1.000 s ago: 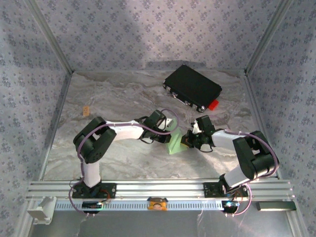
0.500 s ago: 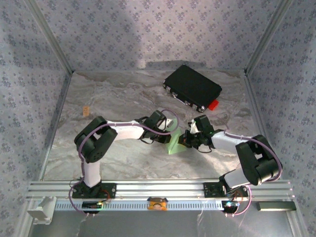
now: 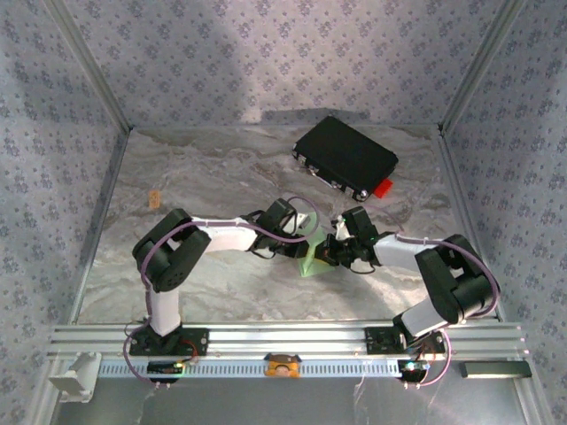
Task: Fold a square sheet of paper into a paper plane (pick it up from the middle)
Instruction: Fold the triangle a second time at the center of the table.
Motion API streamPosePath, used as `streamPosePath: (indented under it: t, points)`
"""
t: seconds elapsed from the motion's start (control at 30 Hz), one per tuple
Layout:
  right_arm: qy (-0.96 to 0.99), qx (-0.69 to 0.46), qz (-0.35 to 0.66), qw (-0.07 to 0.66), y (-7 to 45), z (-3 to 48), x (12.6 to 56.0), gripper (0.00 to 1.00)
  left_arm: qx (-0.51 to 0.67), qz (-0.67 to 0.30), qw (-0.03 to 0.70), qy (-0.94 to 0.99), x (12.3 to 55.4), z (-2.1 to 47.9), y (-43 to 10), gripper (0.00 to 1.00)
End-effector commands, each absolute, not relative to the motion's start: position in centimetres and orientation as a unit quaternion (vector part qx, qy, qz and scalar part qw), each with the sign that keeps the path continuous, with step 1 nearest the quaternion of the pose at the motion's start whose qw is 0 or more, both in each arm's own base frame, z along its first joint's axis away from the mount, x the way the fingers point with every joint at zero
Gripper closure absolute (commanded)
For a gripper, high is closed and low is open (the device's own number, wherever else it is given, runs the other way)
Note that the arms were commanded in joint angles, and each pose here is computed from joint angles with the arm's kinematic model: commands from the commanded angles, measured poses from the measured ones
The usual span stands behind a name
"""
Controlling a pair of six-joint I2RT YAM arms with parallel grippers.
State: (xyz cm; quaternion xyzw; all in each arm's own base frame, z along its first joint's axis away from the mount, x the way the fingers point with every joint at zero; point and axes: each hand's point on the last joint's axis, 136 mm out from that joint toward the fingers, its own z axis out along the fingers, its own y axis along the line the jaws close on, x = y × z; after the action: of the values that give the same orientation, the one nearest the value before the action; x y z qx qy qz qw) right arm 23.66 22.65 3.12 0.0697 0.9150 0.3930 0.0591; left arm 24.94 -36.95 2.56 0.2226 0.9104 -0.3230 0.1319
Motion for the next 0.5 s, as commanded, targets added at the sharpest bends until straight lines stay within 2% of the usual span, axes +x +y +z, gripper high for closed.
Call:
streamPosePath:
  t: [0.0,0.47]
  points:
    - [0.914,0.074,0.395,0.057,23.01,3.17,23.93,0.99,0.206,-0.352,0.131,0.904,24.86,3.69,-36.96,0.8]
    - [0.917,0.083,0.387,0.055,22.55,2.78,23.94,0.99,0.182,-0.389,0.132,0.894,24.98,4.69,-37.02,0.72]
